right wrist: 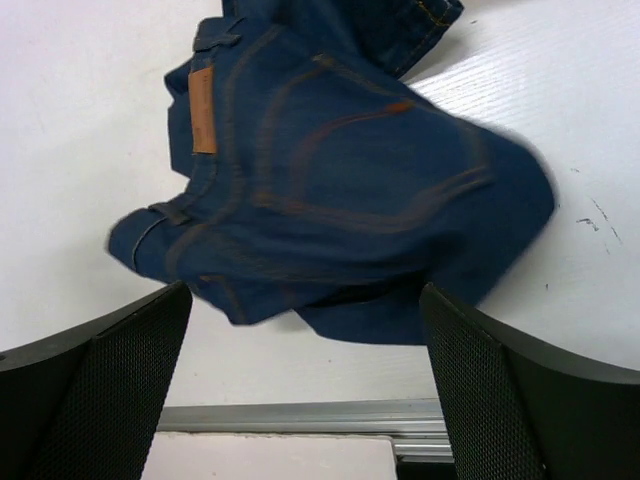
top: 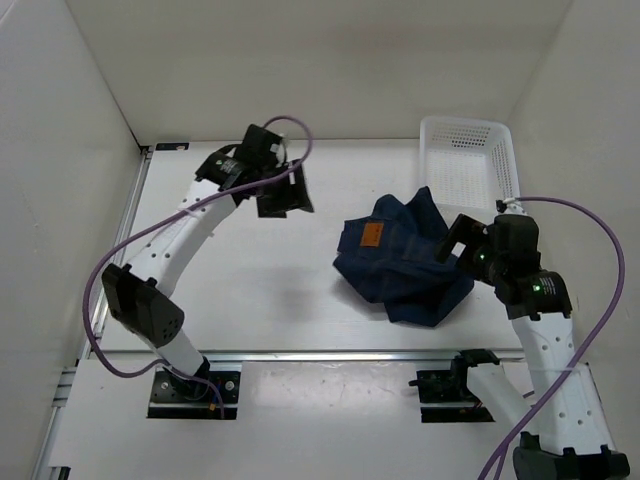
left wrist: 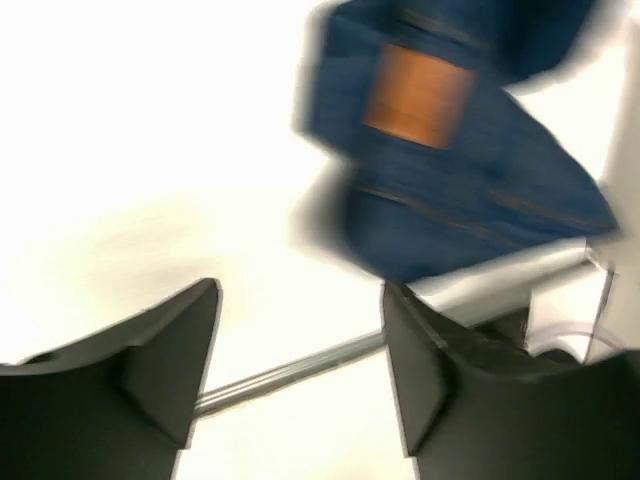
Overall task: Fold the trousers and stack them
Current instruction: Flatten the trousers out
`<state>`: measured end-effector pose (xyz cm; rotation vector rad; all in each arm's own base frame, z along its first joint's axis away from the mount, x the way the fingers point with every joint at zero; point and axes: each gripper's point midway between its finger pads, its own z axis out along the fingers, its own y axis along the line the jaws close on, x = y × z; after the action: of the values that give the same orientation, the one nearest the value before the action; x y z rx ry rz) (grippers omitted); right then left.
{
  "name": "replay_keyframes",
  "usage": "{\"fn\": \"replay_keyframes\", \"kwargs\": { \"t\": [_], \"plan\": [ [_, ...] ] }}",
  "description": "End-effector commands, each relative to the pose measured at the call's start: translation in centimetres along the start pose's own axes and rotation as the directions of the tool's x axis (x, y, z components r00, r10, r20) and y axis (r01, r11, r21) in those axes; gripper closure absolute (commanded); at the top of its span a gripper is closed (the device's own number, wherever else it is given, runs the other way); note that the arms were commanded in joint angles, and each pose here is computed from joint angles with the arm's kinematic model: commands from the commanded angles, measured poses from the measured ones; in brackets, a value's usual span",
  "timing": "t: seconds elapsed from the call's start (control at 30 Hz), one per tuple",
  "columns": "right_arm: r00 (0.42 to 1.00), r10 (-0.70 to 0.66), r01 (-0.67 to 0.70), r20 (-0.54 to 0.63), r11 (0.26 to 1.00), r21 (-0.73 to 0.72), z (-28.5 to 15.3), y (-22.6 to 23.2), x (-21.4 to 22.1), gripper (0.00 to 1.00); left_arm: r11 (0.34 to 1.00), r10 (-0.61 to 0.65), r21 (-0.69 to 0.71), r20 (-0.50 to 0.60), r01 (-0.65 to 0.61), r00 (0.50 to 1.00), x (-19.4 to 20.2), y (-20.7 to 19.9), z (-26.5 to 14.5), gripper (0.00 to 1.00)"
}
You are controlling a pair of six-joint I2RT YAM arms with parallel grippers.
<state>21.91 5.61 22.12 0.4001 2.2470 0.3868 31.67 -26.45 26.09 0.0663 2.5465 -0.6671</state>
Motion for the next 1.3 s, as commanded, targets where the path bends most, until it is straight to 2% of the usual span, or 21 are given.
{"fn": "replay_keyframes", "kwargs": {
  "t": [0.0,0.07,0.1,0.2,0.33,0.53,0.57,0.6,0.63,0.67,0.7,0.77,0.8,0.83,0.97,1.0,1.07,1.1,1.17,1.2,1.27],
  "plan": [
    [0.996,-0.055,0.053,-0.066,0.998,-0.030,0.4,0.6,0.6,0.00,0.999,-0.050,0.003,0.008,0.050,0.999,1.0,2.8,0.0,0.26],
    [0.988,-0.063,0.057,-0.138,0.997,-0.046,1.5,1.2,1.4,0.00,0.998,-0.056,-0.018,-0.068,0.055,0.996,2.3,3.3,2.8,0.24],
    [0.984,-0.082,0.076,-0.156,0.996,-0.046,1.8,1.5,1.8,0.00,0.999,-0.049,-0.015,-0.121,0.048,0.991,3.8,2.7,4.0,0.13],
    [0.982,-0.091,0.086,-0.164,0.996,-0.034,2.1,2.0,2.1,0.00,0.999,-0.034,0.003,-0.258,0.036,0.966,8.3,0.8,8.3,0.01],
    [0.984,-0.086,0.084,-0.159,0.996,-0.021,2.2,1.9,2.0,0.00,0.996,0.017,0.093,-0.356,0.017,0.934,12.1,-3.6,11.3,0.00],
    [0.989,-0.088,0.085,-0.118,0.996,-0.031,1.5,2.4,0.9,0.00,0.994,-0.003,0.093,-0.447,0.049,0.895,14.3,-5.0,15.5,0.01],
    [0.990,-0.088,0.085,-0.110,0.996,-0.035,1.3,2.6,0.6,0.00,0.994,0.001,0.097,-0.431,0.045,0.902,13.8,-5.3,15.5,0.10],
    [0.990,-0.088,0.085,-0.109,0.996,-0.035,1.3,2.6,0.6,0.00,0.995,0.003,0.095,-0.415,0.040,0.910,13.5,-5.4,15.3,0.45],
    [0.990,-0.088,0.085,-0.109,0.996,-0.035,1.3,2.6,0.6,0.00,0.996,-0.042,0.060,-0.363,0.068,0.931,11.3,-4.2,15.1,0.72],
    [0.991,-0.088,0.085,-0.101,0.996,-0.039,1.2,2.7,0.3,0.00,0.995,-0.080,0.033,-0.340,0.097,0.937,10.3,-2.9,14.6,0.90],
    [0.991,-0.088,0.085,-0.101,0.996,-0.039,1.2,2.7,0.3,0.00,0.991,-0.100,0.052,-0.290,0.120,0.952,8.4,-2.5,12.5,0.90],
    [0.991,-0.088,0.085,-0.101,0.996,-0.039,1.2,2.7,0.3,0.00,0.977,-0.211,-0.025,-0.177,0.210,0.961,4.2,3.3,10.5,0.90],
    [0.990,-0.099,0.095,-0.101,0.995,-0.041,1.2,2.7,0.3,0.00,0.974,-0.226,-0.005,-0.087,0.226,0.970,1.7,4.4,7.1,0.90],
    [0.988,-0.099,0.094,-0.114,0.994,-0.047,1.4,2.8,0.5,0.00,0.963,-0.267,-0.043,0.013,0.267,0.964,-1.6,8.8,4.7,0.90],
    [0.989,-0.100,0.091,-0.112,0.993,-0.079,1.6,3.5,0.3,0.00,0.966,-0.206,-0.100,0.256,0.238,0.944,-7.7,12.9,-5.6,0.90],
    [0.989,-0.100,0.091,-0.112,0.993,-0.079,1.6,3.5,0.3,0.00,0.972,-0.171,-0.092,0.356,0.217,0.919,-10.6,12.2,-9.5,0.90],
    [0.990,-0.100,0.092,-0.104,0.992,-0.084,2.0,3.8,0.0,0.00,0.969,-0.146,-0.137,0.344,0.203,0.928,-10.9,12.0,-11.4,0.90],
    [0.991,-0.085,0.078,-0.100,0.994,-0.073,2.1,3.7,-0.1,0.00,0.988,-0.070,-0.102,0.400,0.120,0.914,-12.4,8.8,-13.9,0.90],
    [0.995,-0.069,0.065,-0.076,0.996,-0.054,1.9,3.6,-0.8,0.00,0.997,-0.029,-0.061,0.364,0.055,0.931,-12.3,6.0,-13.3,0.90],
    [0.997,-0.059,0.057,-0.047,0.997,-0.044,1.6,3.6,-1.5,0.00,1.000,0.002,0.014,0.349,-0.007,0.937,-11.8,2.4,-13.1,0.90],
    [0.999,-0.031,0.031,-0.011,0.999,-0.033,1.1,3.3,-2.4,0.00,0.997,0.018,0.071,0.278,-0.039,0.960,-10.4,-0.5,-10.5,0.90]
  ]
}}
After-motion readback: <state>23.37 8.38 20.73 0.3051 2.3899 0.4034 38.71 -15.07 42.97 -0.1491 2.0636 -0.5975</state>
